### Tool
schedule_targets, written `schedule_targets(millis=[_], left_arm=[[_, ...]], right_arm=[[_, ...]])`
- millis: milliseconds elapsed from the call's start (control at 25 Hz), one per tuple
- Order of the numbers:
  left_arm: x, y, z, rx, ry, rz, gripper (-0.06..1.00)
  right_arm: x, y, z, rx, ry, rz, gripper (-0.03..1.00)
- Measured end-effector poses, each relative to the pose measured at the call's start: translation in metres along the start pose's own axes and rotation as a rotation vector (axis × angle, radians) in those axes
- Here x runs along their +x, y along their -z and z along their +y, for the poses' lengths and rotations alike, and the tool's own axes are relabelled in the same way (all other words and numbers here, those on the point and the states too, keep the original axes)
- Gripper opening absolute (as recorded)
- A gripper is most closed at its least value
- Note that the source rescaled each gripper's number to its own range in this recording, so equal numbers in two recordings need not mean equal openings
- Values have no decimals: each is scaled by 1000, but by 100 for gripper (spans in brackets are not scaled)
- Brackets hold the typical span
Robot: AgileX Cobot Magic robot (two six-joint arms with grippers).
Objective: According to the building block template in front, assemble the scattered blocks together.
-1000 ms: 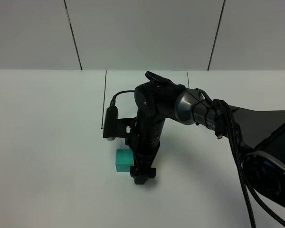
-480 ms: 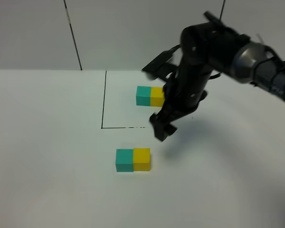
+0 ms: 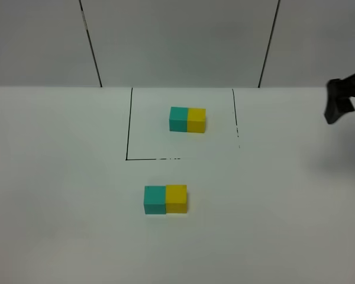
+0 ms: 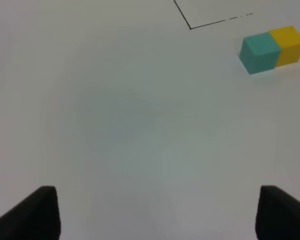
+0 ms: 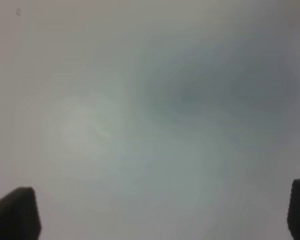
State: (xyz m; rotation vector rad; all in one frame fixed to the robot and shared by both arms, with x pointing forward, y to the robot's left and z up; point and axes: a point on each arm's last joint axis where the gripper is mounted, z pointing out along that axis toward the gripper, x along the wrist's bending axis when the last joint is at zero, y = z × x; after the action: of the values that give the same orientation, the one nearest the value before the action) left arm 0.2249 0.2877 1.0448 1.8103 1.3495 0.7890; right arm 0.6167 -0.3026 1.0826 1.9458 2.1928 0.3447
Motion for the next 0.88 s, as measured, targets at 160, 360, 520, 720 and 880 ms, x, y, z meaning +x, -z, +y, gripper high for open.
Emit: schedule_targets(millis=[160,360,520,720,880], left_arm=[[0,0,0,0,0,0,99],[0,0,0,0,0,0,99],[0,0,0,0,0,0,99],[0,0,0,-1,0,0,99],[0,0,0,-1,0,0,99]], right_arm=[[-18,30,-54,-4,-100,-32,100],[-13,64,-130,-88,-179,-86,100],[1,70,-190,-105,-196,-111,100],[18,67,-244,-194,-194,-91,100],[34,59,-273,-275,-175,-3,100]])
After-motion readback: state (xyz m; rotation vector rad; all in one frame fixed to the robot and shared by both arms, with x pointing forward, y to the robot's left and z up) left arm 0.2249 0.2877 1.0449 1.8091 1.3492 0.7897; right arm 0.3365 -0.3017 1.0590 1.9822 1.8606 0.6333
